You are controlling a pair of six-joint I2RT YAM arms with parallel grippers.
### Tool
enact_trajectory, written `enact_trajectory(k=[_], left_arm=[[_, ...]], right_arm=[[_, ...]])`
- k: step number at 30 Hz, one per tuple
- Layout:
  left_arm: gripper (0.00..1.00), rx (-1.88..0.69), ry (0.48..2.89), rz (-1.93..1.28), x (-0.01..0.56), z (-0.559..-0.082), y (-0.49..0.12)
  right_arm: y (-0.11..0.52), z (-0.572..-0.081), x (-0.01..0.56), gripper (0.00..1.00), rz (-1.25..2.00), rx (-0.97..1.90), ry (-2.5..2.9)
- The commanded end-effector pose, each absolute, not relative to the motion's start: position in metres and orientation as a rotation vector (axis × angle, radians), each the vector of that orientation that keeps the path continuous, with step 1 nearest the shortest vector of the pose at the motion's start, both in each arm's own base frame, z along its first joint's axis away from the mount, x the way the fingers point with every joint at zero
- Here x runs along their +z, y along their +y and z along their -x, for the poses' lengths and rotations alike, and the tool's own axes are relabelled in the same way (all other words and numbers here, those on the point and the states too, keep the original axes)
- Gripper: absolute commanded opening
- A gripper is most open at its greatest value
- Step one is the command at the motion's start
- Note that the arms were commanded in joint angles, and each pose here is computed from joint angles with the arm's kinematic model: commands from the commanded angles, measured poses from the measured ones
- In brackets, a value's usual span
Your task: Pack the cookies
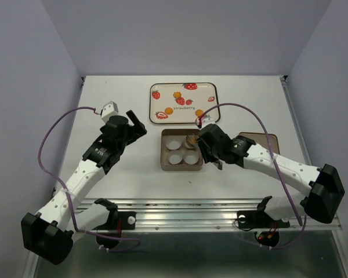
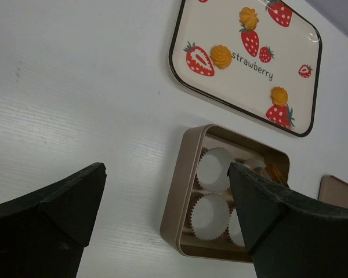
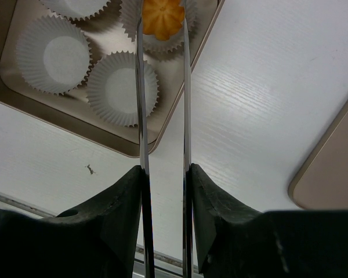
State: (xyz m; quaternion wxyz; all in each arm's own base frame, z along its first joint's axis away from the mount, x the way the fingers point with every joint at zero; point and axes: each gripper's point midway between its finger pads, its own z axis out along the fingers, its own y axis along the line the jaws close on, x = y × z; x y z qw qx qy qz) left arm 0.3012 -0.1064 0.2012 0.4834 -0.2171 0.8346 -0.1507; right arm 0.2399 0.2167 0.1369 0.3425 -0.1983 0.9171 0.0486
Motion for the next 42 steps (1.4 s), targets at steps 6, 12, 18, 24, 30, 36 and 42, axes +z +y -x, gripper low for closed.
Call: enact_trajectory(k=[6, 12, 18, 24, 30, 36, 42], left_arm=[[0.99, -0.366, 2.002, 0.528, 0.207, -0.298, -0.104], [0.99, -0.366, 1.989, 0.533, 0.209, -0.296, -0.103], [0.99, -0.364, 1.989, 0.530, 0.209, -0.297, -0.103], [0.99, -0.363, 1.992, 0.526, 0.209, -0.297, -0.104], [0.99, -0.367, 1.989, 0.518, 0.211, -0.297, -0.105], [0.99, -0.370, 1.987, 0.513, 0.212, -0.296, -0.106], [0.99, -0.374, 1.976, 0.515, 0.216, -0.294, -0.105]], right_arm=[[0.231, -0.252, 0.150, 0.37, 0.490, 0.153, 2.325], [0.232, -0.253, 0.147, 0.43, 0.489, 0.146, 2.332], [0.234, -0.257, 0.149, 0.48, 0.486, 0.146, 2.325], [0.237, -0.259, 0.155, 0.49, 0.478, 0.159, 2.311], [0.238, -0.258, 0.159, 0.52, 0.472, 0.177, 2.303], [0.239, -0.258, 0.163, 0.53, 0.474, 0.182, 2.297], [0.240, -0.258, 0.178, 0.49, 0.471, 0.211, 2.276]])
